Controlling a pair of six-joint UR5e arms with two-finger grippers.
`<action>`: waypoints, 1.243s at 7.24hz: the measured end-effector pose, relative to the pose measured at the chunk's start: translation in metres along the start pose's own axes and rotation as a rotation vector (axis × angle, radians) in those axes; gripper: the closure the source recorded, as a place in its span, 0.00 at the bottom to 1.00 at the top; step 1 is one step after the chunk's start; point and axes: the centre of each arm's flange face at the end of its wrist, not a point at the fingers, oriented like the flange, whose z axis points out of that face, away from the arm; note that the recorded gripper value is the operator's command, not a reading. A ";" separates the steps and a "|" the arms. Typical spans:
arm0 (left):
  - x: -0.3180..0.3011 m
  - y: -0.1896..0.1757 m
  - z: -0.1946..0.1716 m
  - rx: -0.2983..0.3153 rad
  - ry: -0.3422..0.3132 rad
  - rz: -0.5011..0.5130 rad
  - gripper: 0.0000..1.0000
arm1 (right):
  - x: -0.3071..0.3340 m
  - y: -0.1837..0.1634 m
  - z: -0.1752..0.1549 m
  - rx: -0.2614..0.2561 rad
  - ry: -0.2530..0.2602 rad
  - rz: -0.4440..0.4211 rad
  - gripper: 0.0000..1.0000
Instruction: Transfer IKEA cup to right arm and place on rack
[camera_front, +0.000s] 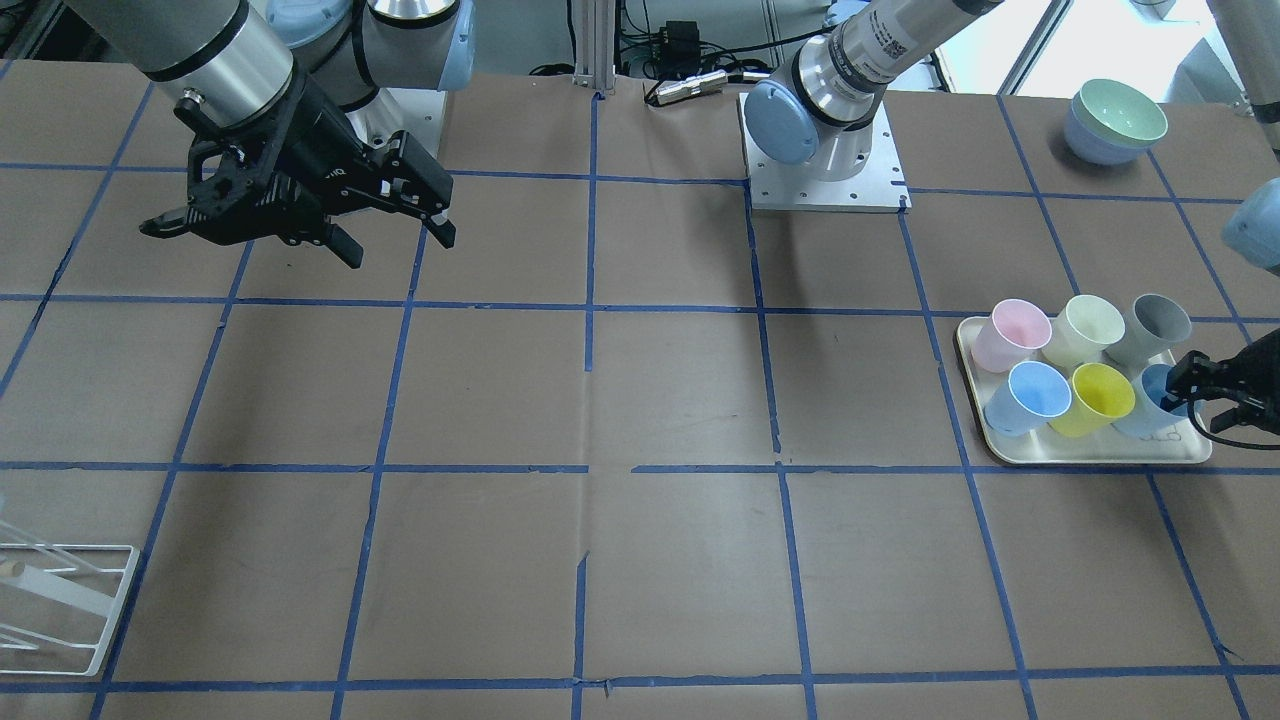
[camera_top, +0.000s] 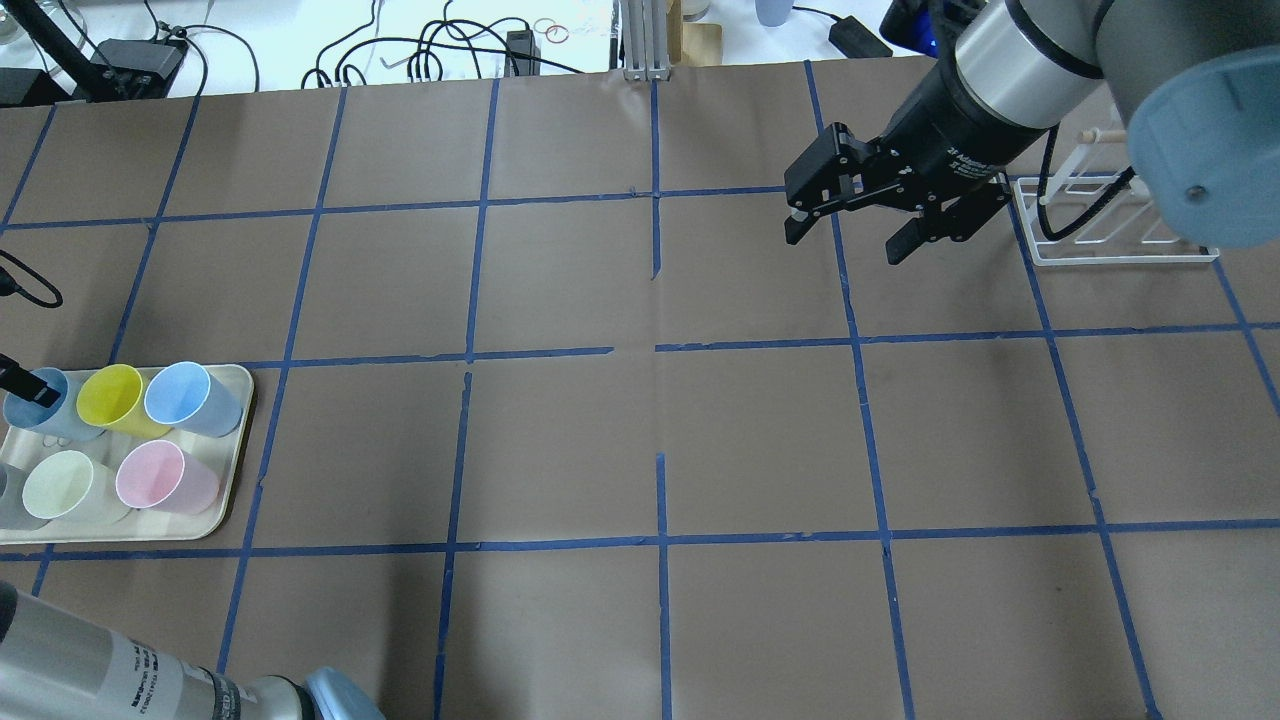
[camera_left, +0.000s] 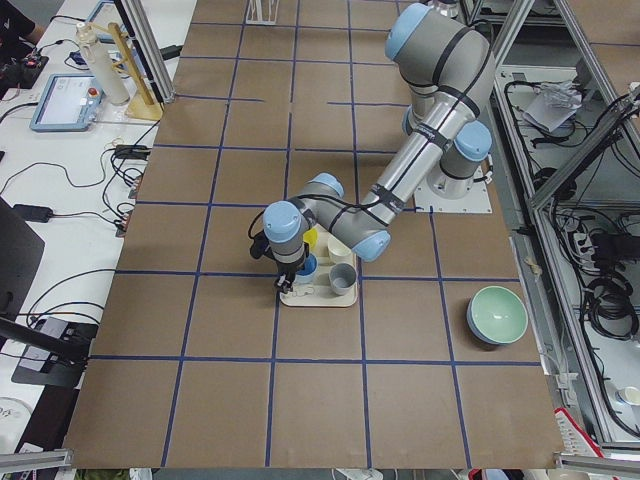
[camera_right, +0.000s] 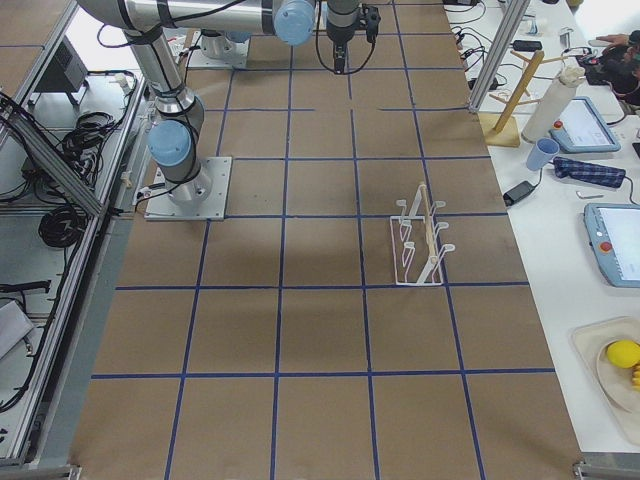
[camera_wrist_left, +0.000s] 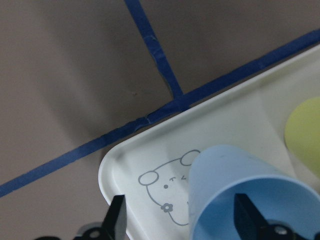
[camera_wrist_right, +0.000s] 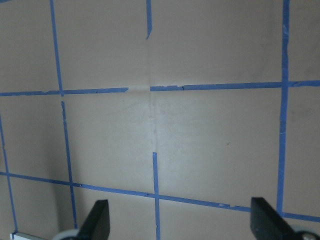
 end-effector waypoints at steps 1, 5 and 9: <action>0.000 0.000 0.000 0.000 -0.002 0.000 0.88 | -0.005 -0.003 0.006 -0.011 -0.078 0.005 0.00; 0.003 -0.002 -0.012 0.000 -0.017 -0.001 0.91 | -0.029 -0.021 0.026 -0.048 -0.446 -0.020 0.00; 0.011 -0.029 -0.109 0.032 0.020 0.042 0.91 | -0.051 -0.023 0.014 -0.017 -0.797 -0.055 0.00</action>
